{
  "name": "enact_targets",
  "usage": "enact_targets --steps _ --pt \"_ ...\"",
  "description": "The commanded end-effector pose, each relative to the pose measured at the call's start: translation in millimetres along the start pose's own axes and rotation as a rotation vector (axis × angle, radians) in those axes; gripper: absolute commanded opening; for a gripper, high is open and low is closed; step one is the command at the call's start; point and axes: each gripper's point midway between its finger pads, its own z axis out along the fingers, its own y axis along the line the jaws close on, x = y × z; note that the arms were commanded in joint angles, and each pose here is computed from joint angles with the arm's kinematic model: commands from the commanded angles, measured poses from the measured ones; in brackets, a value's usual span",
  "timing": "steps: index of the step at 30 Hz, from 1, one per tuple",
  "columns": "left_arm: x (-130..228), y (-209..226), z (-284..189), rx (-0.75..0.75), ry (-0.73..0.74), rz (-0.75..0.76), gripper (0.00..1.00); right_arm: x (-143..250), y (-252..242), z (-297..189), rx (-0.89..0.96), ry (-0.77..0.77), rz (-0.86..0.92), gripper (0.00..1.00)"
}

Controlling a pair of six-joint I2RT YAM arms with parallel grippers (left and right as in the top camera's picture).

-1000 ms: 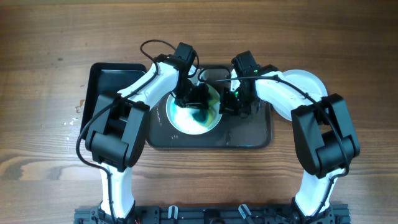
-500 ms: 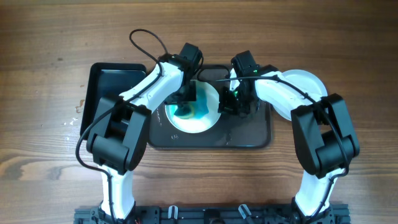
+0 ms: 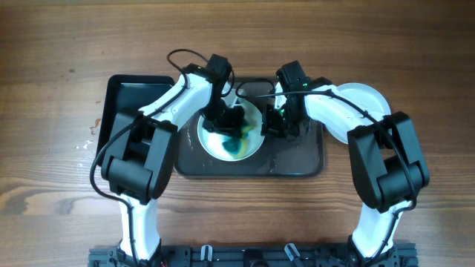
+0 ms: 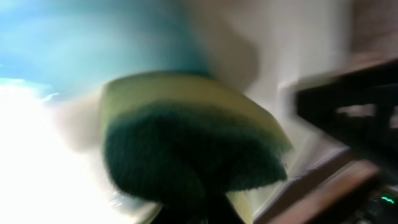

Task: Clean dirty plates on tray and stack at the side
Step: 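Scrub the last plate with the sponge in left gripper, then lift the last plate with right gripper, withdraw sponge left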

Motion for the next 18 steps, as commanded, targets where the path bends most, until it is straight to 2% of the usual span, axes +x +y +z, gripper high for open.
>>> enact_targets --steps 1,3,5,8,12,18 --pt "-11 -19 6 0.111 -0.035 0.031 0.04 2 -6 3 0.01 0.004 0.002 0.04" --pt "-28 10 6 -0.06 -0.112 -0.04 0.04 2 -6 3 0.01 0.004 0.002 0.04" --pt "-42 53 -5 -0.306 -0.209 -0.175 0.04 2 -6 3 0.01 0.004 0.002 0.04" --pt "-44 98 -29 -0.575 -0.299 -0.284 0.04 1 -6 3 0.011 0.004 0.001 0.04" --pt "-49 93 -62 -0.597 -0.338 -0.309 0.04 1 -6 3 0.009 0.002 -0.003 0.04" --pt "-46 58 -116 -0.508 -0.384 -0.319 0.04 1 -6 3 0.009 0.002 -0.004 0.04"
